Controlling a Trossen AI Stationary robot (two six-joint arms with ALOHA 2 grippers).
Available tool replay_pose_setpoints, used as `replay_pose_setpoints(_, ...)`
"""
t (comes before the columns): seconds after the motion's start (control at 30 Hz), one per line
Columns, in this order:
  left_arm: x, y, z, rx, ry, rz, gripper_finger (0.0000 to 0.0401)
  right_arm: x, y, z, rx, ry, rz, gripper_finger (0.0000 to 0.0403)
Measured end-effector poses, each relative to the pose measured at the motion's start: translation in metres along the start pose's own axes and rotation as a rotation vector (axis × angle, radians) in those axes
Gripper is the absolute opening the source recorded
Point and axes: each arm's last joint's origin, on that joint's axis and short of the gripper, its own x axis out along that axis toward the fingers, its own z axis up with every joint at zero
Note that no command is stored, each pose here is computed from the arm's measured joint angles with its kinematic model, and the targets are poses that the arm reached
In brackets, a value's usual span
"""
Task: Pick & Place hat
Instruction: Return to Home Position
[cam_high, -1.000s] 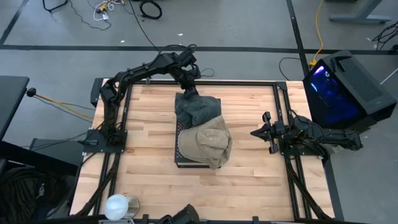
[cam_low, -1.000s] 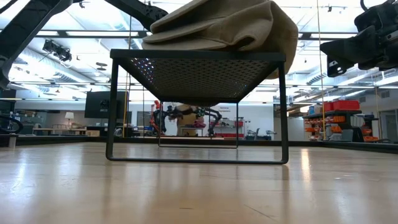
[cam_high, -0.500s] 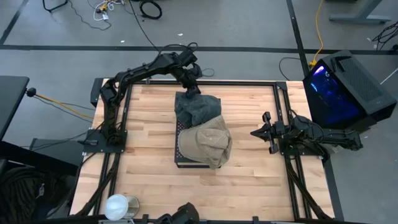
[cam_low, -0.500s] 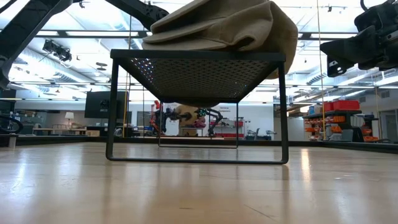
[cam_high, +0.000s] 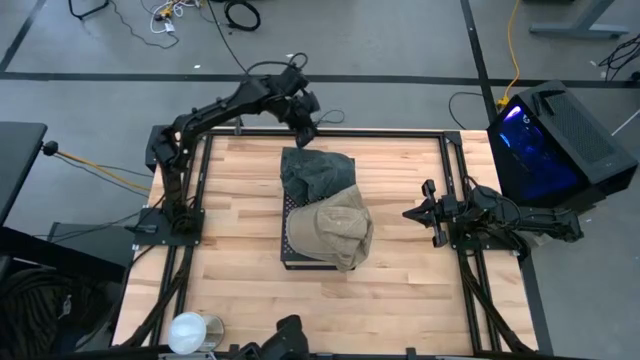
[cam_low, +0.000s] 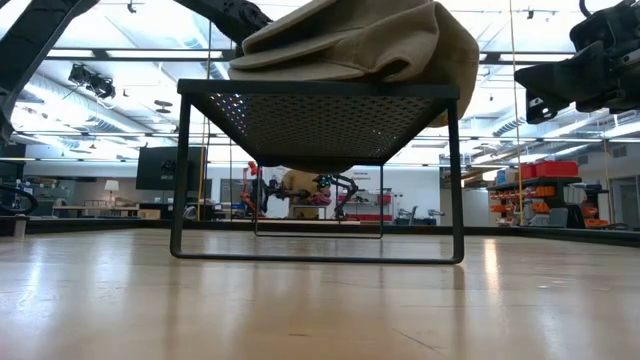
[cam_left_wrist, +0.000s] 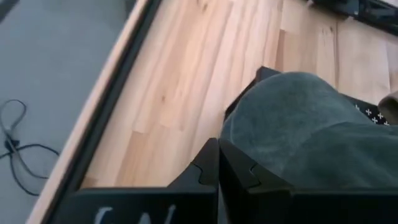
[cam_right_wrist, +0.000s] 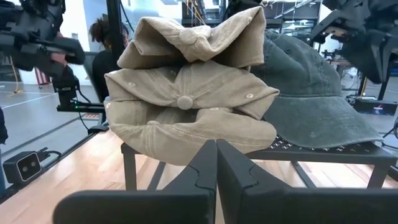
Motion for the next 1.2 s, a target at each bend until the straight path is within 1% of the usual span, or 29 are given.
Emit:
replay_pose_setpoints(0.2,-0.029,-0.005,0.006,0.019,-0.06,0.045,0.0002,0.0,0.0,0.0,0.0,0.0,0.0,0.0007)
replay_pose_setpoints(0.33,-0.052,-0.015,0.009,0.058,-0.095,0.103,0.0002,0.0,0.0,0.0,0.0,0.0,0.0,0.0007)
replay_pose_setpoints(0.43,-0.068,-0.023,0.01,0.077,-0.12,0.123,0.0002,0.0,0.0,0.0,0.0,0.0,0.0,0.0007)
replay_pose_setpoints(0.57,-0.088,-0.038,0.008,0.091,-0.123,0.123,0.0002,0.0,0.0,0.0,0.0,-0.001,0.0,0.0007)
replay_pose_setpoints(0.8,-0.132,-0.059,0.001,0.109,-0.166,0.142,0.0001,0.0,0.0,0.0,0.0,0.0,0.0,0.0007)
replay_pose_setpoints(0.97,-0.151,-0.079,-0.009,0.132,-0.168,0.121,0.0001,0.0,0.0,0.0,0.0,0.0,0.0,0.0007)
replay_pose_setpoints(1.2,-0.156,-0.116,-0.048,0.185,-0.204,0.083,0.0001,0.0,0.0,0.0,0.0,0.0,0.0,0.0007)
